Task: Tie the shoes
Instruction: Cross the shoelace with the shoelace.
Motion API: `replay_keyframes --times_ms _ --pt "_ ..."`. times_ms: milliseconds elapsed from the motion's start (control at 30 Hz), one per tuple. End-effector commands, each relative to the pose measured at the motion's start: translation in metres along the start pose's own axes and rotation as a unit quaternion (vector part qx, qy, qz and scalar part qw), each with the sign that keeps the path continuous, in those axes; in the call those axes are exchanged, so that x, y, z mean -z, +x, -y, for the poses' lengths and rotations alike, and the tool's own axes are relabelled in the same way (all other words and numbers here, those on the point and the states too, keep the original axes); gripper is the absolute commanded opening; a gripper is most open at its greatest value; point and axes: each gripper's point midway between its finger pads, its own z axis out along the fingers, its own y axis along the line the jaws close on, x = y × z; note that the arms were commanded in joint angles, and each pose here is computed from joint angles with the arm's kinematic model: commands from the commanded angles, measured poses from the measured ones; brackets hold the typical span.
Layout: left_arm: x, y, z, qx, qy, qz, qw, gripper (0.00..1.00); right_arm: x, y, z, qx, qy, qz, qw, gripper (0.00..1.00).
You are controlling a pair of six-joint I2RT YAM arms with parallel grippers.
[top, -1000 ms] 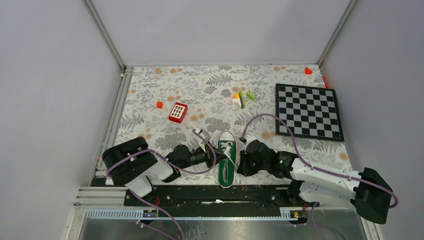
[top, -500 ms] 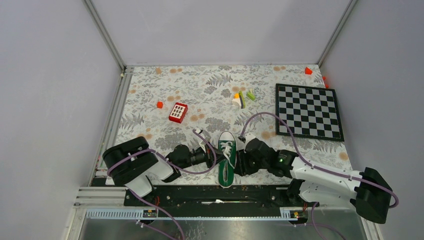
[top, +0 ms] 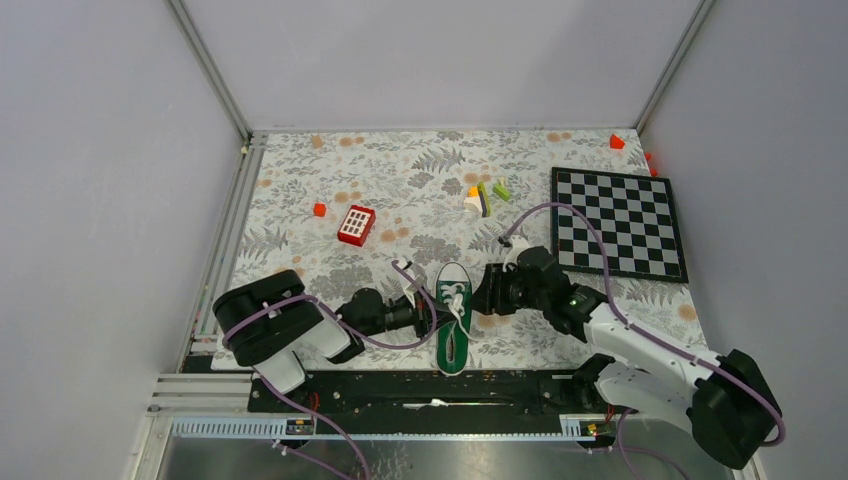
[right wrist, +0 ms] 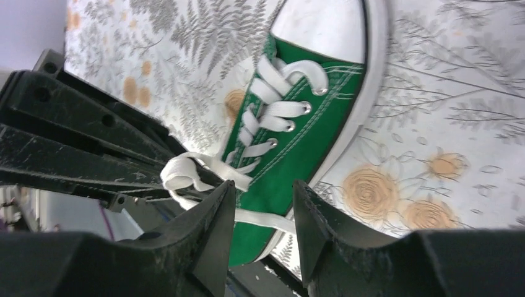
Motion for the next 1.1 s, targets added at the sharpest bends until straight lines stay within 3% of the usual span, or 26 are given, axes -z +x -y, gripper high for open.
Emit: replay_keyframes --times_ms 0,233,500,667,867,1000,1067 --pt "-0.002 -0.022 0.021 -0.033 0.048 0.034 0.998 0.0 -0.005 -0.008 -0.035 -0.003 -0.104 0.004 0.995 0.47" --pt "0.003 -0.022 0.015 -0.034 0.03 0.039 0.998 0.0 -0.007 -0.004 -0.04 0.007 -0.128 -0.001 0.992 0.42" --pt "0.001 -0.02 0.011 -0.024 0.021 0.036 0.999 0.0 -0.021 0.005 -0.029 0.005 -0.105 -0.033 0.994 0.44" --pt "0.004 -0.022 0.01 -0.027 0.014 0.042 0.999 0.0 -0.023 0.004 -0.028 -0.004 -0.108 -0.021 0.994 0.43" --pt "0.003 -0.024 0.01 -0.027 0.013 0.045 0.999 0.0 -0.027 0.005 -0.032 -0.012 -0.117 -0.029 0.993 0.34" --pt "0.003 -0.025 0.007 -0.025 0.005 0.049 0.998 0.0 -0.025 0.003 -0.03 -0.018 -0.114 -0.019 0.993 0.35" --pt "0.004 -0.026 0.004 -0.024 -0.004 0.052 0.998 0.0 -0.02 0.0 -0.03 -0.018 -0.11 -0.005 0.994 0.42"
